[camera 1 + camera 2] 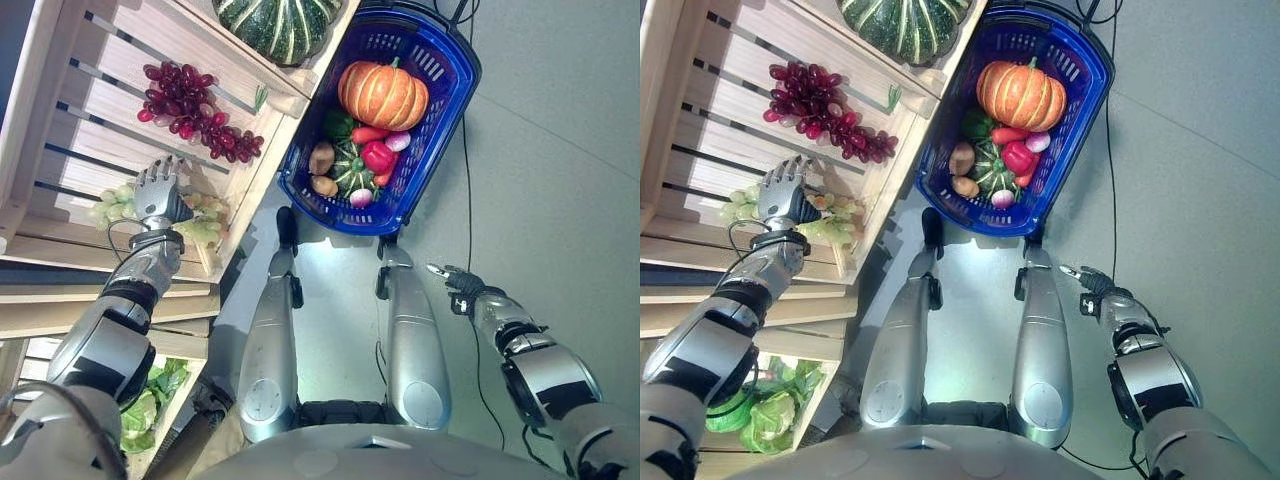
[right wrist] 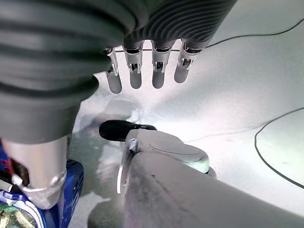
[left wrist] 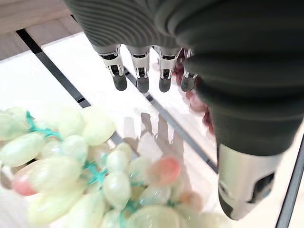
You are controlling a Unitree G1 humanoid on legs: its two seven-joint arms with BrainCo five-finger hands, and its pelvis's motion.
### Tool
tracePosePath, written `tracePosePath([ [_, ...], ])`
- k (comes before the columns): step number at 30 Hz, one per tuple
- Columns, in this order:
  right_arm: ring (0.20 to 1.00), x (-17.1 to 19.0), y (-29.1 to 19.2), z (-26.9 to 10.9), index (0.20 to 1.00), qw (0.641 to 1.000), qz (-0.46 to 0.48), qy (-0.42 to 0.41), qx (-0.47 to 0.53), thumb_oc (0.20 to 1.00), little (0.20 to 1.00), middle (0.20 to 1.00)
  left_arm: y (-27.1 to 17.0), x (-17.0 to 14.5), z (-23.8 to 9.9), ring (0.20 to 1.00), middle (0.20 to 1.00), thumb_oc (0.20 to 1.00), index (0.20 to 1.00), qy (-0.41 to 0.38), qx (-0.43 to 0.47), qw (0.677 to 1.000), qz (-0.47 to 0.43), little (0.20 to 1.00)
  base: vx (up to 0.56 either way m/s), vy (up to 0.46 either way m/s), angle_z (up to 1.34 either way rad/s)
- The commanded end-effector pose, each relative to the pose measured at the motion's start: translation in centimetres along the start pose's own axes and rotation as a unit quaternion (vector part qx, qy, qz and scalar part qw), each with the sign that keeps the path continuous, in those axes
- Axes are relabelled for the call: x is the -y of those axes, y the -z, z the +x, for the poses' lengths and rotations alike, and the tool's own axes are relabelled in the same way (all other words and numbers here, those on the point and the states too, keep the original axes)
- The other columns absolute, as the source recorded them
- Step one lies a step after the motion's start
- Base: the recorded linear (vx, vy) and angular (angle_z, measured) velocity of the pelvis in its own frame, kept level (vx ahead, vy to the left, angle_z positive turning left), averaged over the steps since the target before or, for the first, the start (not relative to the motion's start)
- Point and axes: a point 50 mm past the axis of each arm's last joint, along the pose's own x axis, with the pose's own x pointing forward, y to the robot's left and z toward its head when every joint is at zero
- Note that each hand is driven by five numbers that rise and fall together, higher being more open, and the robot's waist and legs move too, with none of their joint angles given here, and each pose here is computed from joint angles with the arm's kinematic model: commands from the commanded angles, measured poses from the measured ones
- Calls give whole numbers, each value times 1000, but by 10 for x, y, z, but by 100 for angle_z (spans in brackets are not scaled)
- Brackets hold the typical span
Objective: Pick up fruits and vegetables into the basket
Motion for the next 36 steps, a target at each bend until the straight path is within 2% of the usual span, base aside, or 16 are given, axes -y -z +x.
tracePosePath([
  [1, 1000, 19, 15, -4, 1000, 999, -33, 16, -26, 1000, 1000, 1000, 34, -4, -2, 1000, 1000, 1000, 1000, 22, -61, 996, 55, 1000, -23, 26, -6],
  [9, 1000, 21, 1, -4, 1000, 999, -42, 17, -20, 1000, 1000, 1000, 47, 11, -12, 1000, 1000, 1000, 1000, 99, -101, 984, 107, 1000, -11, 23, -2],
  [15, 1000, 22, -4, -3, 1000, 998, -50, 17, -16, 1000, 1000, 1000, 61, 18, -19, 1000, 1000, 1000, 1000, 179, -153, 961, 146, 1000, -8, 17, -2],
  [23, 1000, 22, -15, -3, 1000, 998, -58, 15, -9, 1000, 1000, 1000, 70, 16, -20, 1000, 1000, 1000, 1000, 228, -180, 935, 203, 1000, -5, 18, -2],
  [36, 1000, 19, -21, -3, 1000, 998, -58, 12, -6, 1000, 1000, 1000, 84, 12, -25, 1000, 1000, 1000, 1000, 317, -250, 889, 215, 1000, 0, 0, 0],
])
